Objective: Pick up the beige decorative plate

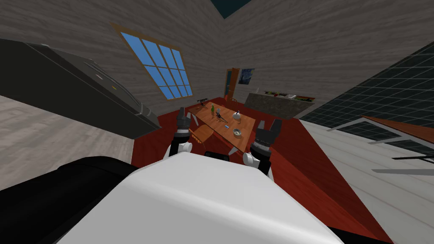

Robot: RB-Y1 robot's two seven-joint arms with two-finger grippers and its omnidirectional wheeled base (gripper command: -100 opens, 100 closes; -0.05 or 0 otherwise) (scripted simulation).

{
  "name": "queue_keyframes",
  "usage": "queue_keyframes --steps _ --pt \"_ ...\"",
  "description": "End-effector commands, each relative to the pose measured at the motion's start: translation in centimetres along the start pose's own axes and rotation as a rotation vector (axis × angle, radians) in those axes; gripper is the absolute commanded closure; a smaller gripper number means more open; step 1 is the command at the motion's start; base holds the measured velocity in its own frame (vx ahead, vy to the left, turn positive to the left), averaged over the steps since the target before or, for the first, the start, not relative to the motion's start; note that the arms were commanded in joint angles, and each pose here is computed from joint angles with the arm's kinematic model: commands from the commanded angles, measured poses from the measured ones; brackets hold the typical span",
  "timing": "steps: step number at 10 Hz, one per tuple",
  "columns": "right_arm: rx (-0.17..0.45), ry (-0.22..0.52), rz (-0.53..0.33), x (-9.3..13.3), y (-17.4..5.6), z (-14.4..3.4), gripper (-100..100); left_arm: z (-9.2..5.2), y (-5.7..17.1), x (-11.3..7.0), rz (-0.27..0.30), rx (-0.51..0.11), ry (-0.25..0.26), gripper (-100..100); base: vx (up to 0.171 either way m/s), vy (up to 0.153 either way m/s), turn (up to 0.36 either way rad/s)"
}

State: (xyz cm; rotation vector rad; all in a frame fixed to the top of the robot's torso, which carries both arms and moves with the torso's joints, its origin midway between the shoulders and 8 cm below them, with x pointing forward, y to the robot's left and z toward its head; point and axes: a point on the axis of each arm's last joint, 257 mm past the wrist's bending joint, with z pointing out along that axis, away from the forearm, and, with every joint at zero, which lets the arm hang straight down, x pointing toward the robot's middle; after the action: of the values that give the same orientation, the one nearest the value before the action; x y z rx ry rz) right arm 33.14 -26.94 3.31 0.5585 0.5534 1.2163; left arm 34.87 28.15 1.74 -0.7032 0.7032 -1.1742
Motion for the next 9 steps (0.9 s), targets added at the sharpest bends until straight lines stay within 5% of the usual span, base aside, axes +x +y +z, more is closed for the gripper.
queue_keyframes --steps 1,6,9 --pt "0.001 0.044 -0.030 0.6 -0.4 -0.1 -100 0.0 0.0 0.0 0.000 0.000 0.000 0 -0.016 -0.001 0.042" --pt "0.007 0.214 -0.181 2.7 -3.0 -1.1 -100 0.0 0.0 0.0 0.000 0.000 0.000 0 -0.068 -0.017 0.076" --pt "0.006 0.360 -0.346 4.1 -6.2 -2.2 -100 0.0 0.0 0.0 0.000 0.000 0.000 0 -0.083 -0.014 0.123"
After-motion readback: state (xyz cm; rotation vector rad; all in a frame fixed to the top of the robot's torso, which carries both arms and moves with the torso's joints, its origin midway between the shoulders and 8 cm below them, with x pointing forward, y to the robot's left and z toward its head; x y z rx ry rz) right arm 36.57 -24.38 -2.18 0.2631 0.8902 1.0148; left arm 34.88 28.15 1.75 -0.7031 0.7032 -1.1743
